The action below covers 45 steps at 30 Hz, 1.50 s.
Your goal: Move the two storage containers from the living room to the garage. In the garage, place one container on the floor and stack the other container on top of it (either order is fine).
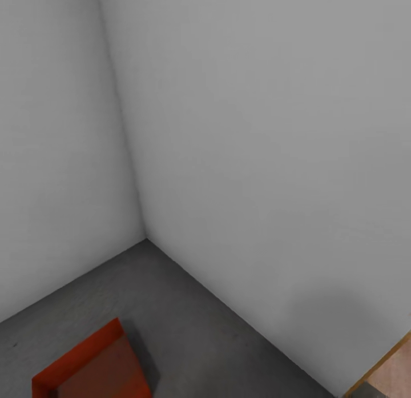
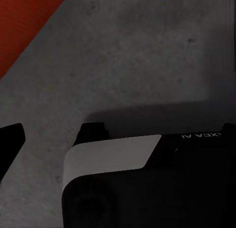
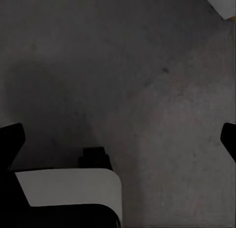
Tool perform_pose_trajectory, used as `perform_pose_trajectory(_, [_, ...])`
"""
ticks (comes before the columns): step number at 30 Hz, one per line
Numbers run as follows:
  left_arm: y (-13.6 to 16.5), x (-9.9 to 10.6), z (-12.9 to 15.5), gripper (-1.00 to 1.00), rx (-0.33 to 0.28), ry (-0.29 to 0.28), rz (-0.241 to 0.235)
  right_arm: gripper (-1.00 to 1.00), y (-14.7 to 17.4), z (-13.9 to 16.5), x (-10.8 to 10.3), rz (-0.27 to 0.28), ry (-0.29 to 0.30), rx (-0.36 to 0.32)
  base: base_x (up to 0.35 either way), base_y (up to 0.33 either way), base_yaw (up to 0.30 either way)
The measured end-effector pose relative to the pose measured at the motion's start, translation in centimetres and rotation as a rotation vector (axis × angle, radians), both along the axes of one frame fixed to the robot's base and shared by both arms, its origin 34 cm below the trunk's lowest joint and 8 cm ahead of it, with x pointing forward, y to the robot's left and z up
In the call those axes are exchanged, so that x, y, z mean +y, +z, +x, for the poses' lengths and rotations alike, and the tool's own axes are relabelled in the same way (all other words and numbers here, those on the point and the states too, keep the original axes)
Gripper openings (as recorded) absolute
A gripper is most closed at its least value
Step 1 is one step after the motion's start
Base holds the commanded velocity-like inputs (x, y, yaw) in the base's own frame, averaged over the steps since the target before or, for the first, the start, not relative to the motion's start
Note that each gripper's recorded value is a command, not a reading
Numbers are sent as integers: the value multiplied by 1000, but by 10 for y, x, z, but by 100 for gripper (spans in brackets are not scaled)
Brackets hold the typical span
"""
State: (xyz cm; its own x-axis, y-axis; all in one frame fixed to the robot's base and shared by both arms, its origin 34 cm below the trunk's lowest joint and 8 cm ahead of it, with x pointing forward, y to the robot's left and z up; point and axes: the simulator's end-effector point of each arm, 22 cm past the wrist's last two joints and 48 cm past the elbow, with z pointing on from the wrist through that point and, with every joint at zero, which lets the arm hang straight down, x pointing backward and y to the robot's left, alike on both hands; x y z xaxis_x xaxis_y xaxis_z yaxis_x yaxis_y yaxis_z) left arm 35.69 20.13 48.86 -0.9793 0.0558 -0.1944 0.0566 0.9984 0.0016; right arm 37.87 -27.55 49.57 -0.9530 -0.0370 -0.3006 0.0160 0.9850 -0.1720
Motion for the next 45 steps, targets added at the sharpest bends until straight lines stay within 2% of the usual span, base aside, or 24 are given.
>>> perform_pose_trajectory(21, [0,2,0,100,0,2,3,100,-8,-28,4,46,22,41,0,0,-247])
perform_pose_trajectory(28, [0,2,0,100,0,2,3,100,-7,-29,-29,6,22,41,0,0,-252])
perform_pose_trajectory(36, [0,2,0,100,0,1,3,100,-6,-27,-36,-1,25,34,0,0,-254])
perform_pose_trajectory(39, [0,2,0,100,0,1,3,100,-7,-28,-31,11,34,41,0,0,-255])
perform_pose_trajectory(45, [0,3,0,100,0,3,3,100,-9,-30,-16,68,54,49,0,0,-255])
